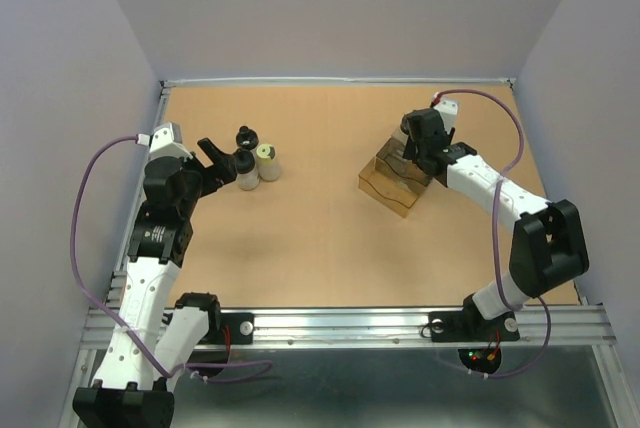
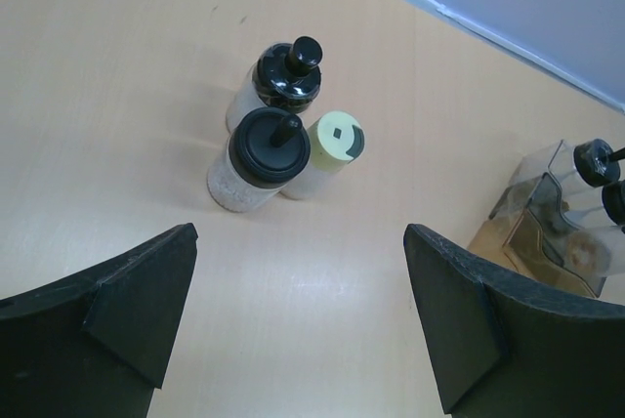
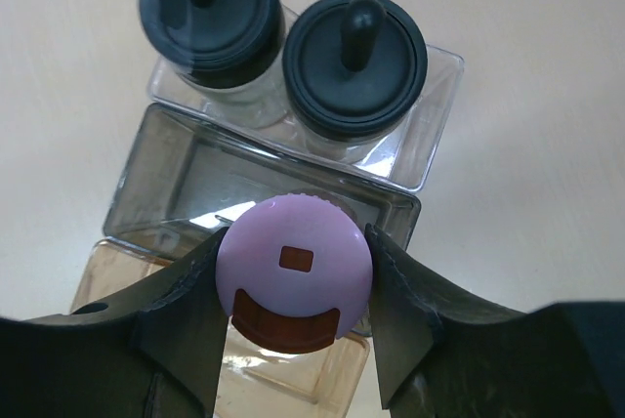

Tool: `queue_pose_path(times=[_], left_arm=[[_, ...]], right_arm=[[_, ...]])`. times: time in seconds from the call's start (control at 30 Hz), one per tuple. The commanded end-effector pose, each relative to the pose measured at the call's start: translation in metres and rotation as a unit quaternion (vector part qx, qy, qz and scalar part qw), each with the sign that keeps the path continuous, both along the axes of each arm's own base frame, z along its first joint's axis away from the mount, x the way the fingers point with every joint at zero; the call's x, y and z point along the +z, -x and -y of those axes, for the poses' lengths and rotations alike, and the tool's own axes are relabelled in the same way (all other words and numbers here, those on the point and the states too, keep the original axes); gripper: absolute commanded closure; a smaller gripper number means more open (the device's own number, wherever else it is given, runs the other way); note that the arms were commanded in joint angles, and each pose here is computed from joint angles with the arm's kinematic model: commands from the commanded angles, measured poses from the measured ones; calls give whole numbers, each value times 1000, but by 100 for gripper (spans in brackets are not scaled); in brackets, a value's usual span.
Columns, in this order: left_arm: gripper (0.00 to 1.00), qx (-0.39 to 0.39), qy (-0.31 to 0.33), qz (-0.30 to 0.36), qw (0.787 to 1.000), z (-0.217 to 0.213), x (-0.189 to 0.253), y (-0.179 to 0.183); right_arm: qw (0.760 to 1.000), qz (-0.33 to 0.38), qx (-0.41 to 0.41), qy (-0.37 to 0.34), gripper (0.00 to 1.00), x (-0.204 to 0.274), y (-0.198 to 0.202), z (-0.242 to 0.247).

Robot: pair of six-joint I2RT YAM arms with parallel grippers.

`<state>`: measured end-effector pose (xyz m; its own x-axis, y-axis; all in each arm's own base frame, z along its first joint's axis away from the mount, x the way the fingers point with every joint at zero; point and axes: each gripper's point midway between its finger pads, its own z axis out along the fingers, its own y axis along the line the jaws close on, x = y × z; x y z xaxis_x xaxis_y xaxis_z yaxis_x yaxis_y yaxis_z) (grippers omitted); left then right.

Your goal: Organize the condiment bottles

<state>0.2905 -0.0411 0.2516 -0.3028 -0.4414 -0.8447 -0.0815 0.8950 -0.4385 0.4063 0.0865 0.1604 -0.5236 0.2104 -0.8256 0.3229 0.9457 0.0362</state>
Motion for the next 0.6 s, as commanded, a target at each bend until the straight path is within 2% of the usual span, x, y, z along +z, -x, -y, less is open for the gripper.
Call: queue_pose_path(times=[0.0,0.13,0.3,0.4,0.43,0.5,0.53,0.57], left_arm=[[1,-12,-5,38,999,3,27,-3],[1,-11,-7,36,999,2,25,-2],[1,-10,-9,36,999,2,25,0],[1,-9,-10,36,999,1,24,0],[1,-10,-9,37,999,2,25,0],[1,-16,-11,36,999,3,24,0],[1,-23,-10,37,999,6,24,0],[1,-29,-15,37,999,7,24,-1]], right_arm=[[1000,5,-29,-9,100,-17,-2,10],[998,1,-56,-1,99,-30,2,24],[999,-14,-45,-4,100,-47,1,22],[999,-24,-15,-23,68,-51,-2,9],[999,-23,-8,-24,50,-48,-3,7],[999,-23,10,-33,34,-44,-4,1],[999,-15,16,-37,23,-36,-6,-2],[999,-11,24,-36,18,-32,-7,-3]])
